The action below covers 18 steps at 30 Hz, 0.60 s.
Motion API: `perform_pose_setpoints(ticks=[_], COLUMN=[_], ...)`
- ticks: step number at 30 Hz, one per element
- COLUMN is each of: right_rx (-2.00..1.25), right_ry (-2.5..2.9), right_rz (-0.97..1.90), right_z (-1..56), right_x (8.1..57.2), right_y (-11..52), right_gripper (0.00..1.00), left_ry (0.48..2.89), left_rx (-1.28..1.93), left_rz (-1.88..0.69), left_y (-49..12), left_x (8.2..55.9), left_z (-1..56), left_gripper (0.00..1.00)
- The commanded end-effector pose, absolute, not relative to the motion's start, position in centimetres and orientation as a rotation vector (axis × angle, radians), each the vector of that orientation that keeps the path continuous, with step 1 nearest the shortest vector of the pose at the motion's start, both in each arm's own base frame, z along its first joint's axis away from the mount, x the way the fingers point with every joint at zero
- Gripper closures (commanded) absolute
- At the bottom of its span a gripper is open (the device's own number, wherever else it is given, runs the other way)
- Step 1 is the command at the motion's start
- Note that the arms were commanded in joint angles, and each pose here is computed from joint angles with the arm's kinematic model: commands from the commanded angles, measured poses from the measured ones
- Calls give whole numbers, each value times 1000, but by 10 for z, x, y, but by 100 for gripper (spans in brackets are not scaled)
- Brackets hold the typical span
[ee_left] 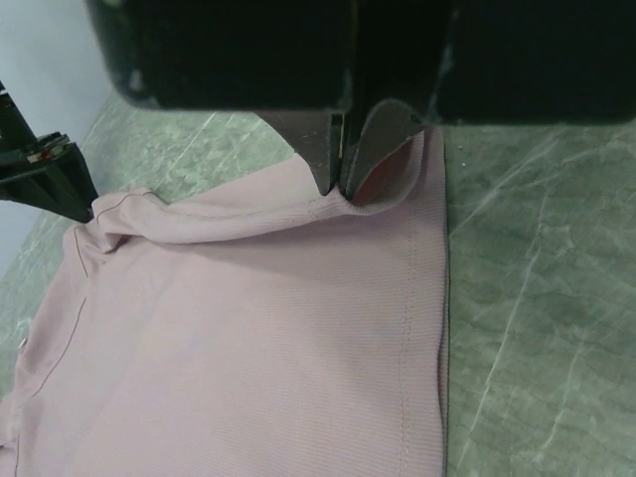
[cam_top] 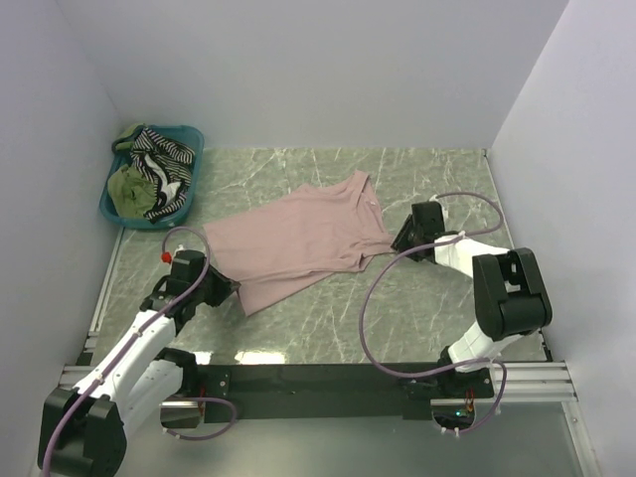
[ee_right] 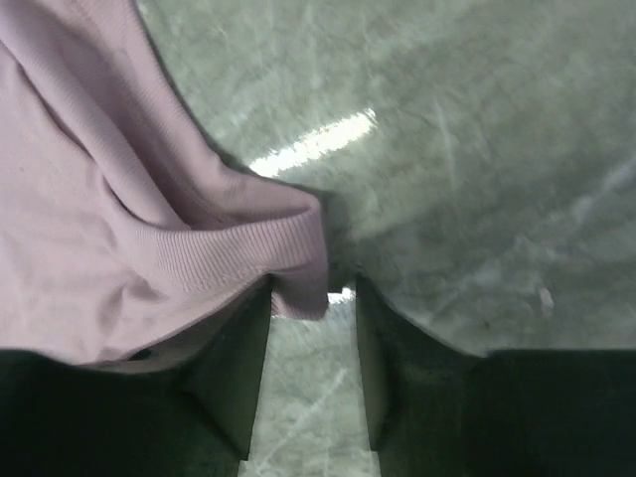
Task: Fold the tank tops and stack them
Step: Flatten the tank top out
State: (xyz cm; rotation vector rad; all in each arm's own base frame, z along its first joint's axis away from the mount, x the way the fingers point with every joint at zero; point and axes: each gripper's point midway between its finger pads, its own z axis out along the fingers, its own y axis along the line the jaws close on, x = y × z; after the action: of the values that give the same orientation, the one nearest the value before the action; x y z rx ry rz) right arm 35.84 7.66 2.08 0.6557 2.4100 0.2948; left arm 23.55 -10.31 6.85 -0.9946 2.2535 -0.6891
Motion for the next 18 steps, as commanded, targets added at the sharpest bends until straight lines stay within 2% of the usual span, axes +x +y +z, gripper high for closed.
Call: perform_pose_setpoints(ticks=[1,2,3,5,6,15,18], right_rx=[649,646,638,625,618,513,476], right_ry=[2328,2323,2317,2323,2312,2263,2301], right_rz=[371,373,376,334,316,-196,-314], right_z=[42,44,48,52,60,147,147], right_x=[388,391,395,396,399,383,377], right_y=[88,88,89,84,82,15,4], right_gripper=[61,65,78,90,99,100,100], left_ry=[2222,2223,2227,2227,2233,2276,2303], left_rx=[-933,-934,-926,-921,-914,-858,-853], left_rz=[-717,-716,-719,-725,-731,-796,-808], left_y=[-104,-103,-104,-105,-106,-117,-121], left_x=[242,242,242,242,242,237,229], left_z=[83,83,83,83,82,74,66], left_gripper=[99,99,99,99,99,99,99])
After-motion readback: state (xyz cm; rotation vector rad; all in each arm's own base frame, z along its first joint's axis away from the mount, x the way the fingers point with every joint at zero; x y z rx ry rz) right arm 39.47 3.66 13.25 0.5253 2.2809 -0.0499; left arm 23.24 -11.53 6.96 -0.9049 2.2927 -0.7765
